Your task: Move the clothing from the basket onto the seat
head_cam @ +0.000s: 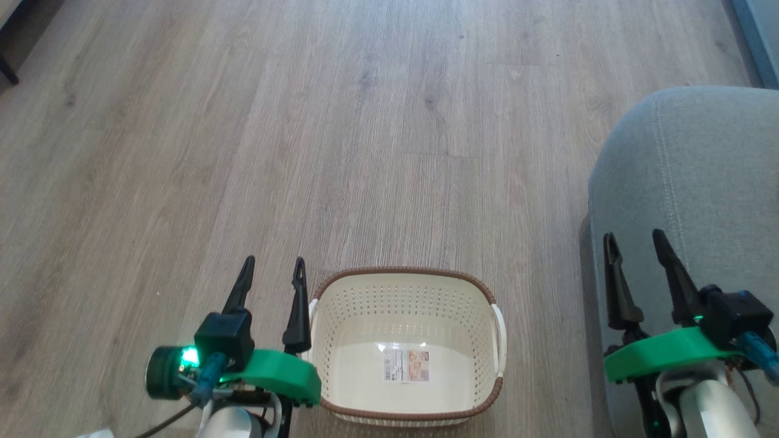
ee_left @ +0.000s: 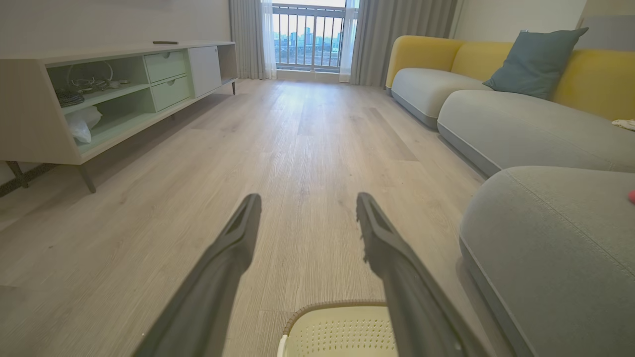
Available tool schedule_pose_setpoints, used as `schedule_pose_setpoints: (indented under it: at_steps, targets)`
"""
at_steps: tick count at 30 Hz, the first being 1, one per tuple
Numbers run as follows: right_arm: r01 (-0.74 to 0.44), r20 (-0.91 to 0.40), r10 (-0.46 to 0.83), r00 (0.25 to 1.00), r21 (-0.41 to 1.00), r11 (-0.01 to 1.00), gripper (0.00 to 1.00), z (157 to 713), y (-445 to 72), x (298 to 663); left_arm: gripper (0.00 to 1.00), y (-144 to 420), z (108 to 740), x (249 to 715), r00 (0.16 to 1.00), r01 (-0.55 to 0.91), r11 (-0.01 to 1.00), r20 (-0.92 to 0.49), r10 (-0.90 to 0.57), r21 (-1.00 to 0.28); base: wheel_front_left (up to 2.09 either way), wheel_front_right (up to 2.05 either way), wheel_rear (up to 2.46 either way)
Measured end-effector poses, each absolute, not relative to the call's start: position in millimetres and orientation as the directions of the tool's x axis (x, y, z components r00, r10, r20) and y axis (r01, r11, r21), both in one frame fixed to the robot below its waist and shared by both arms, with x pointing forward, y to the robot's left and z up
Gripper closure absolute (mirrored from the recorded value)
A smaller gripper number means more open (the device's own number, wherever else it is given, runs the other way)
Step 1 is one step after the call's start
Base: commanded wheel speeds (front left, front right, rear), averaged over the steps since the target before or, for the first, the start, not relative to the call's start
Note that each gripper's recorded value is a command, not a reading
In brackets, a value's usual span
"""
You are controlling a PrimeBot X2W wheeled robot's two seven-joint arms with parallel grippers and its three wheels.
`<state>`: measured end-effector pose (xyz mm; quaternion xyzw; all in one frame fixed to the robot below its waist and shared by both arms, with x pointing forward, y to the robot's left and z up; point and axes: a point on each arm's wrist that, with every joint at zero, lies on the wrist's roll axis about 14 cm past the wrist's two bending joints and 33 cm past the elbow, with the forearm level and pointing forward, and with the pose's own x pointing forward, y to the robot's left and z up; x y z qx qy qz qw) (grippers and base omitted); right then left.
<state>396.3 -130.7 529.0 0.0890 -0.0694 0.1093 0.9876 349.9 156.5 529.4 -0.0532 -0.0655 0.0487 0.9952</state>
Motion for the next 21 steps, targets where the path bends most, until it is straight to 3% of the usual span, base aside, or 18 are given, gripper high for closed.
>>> schedule_pose_setpoints:
  at_steps: [21]
  targets:
    - [-0.208,0.141,0.182,0.973,0.198,0.958,0.0,523.2,-133.8,394.3,0.0,158.1,530.9,351.9,0.99,-0.037,0.978,0.128,0.065,-0.206,0.0,0.0,0.0]
